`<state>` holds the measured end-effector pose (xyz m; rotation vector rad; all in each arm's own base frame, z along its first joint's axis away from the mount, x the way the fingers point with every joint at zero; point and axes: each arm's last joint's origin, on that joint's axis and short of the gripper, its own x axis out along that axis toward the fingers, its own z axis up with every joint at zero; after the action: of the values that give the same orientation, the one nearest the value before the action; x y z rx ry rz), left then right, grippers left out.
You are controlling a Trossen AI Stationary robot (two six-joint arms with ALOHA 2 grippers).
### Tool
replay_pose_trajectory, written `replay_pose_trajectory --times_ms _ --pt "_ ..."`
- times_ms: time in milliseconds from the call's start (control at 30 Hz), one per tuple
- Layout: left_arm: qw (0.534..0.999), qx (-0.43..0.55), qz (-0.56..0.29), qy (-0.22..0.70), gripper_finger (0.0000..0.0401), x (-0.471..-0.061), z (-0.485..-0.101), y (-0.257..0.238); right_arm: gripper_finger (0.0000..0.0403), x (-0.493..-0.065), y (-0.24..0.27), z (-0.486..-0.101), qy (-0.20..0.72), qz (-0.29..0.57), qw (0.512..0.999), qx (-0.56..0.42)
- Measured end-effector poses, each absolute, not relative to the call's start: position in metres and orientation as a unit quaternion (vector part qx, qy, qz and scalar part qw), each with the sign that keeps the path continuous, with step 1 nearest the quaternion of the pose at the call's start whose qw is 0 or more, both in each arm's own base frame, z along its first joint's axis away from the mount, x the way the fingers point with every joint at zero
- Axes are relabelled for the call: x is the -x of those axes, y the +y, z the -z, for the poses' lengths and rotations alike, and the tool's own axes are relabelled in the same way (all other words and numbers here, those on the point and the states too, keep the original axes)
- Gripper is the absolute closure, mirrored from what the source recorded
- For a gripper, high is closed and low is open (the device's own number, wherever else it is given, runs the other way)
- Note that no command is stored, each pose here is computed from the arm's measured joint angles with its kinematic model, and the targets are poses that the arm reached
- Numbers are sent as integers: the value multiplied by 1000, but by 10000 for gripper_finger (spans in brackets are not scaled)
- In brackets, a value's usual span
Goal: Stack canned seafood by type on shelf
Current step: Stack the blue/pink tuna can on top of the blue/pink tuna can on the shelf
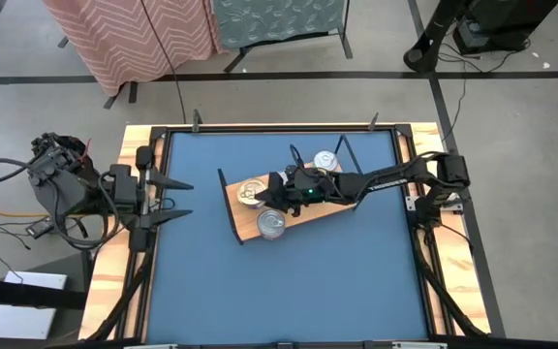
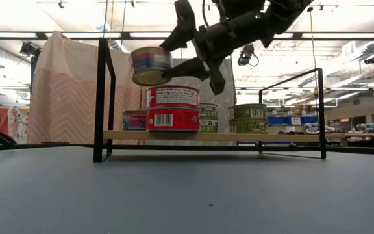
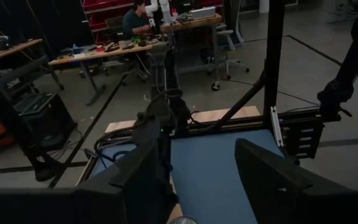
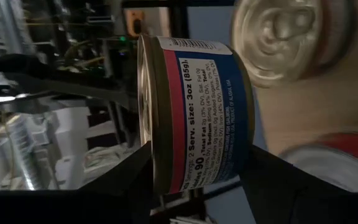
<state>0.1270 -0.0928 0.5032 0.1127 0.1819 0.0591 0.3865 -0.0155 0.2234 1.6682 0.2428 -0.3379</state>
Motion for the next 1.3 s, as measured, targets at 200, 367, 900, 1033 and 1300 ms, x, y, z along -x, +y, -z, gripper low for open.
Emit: replay_pose_trajectory --times_ms 200,367,900,1033,1300 --pt "994 -62 -28 88 183 -127 -504 -93 192 -393 -23 -218 97 156 646 -741" --pt "995 -57 -21 75 183 -128 -507 -94 192 -392 -31 -219 83 171 644 -741" --pt "996 -65 -8 61 183 -137 -509 -104 192 -391 -38 -218 82 176 623 -757" --pt "997 -68 -1 46 183 -139 -513 -106 192 -391 -38 -218 80 178 622 -758" --pt "997 -69 1 33 183 -139 -516 -106 192 -402 -40 -223 89 171 633 -750"
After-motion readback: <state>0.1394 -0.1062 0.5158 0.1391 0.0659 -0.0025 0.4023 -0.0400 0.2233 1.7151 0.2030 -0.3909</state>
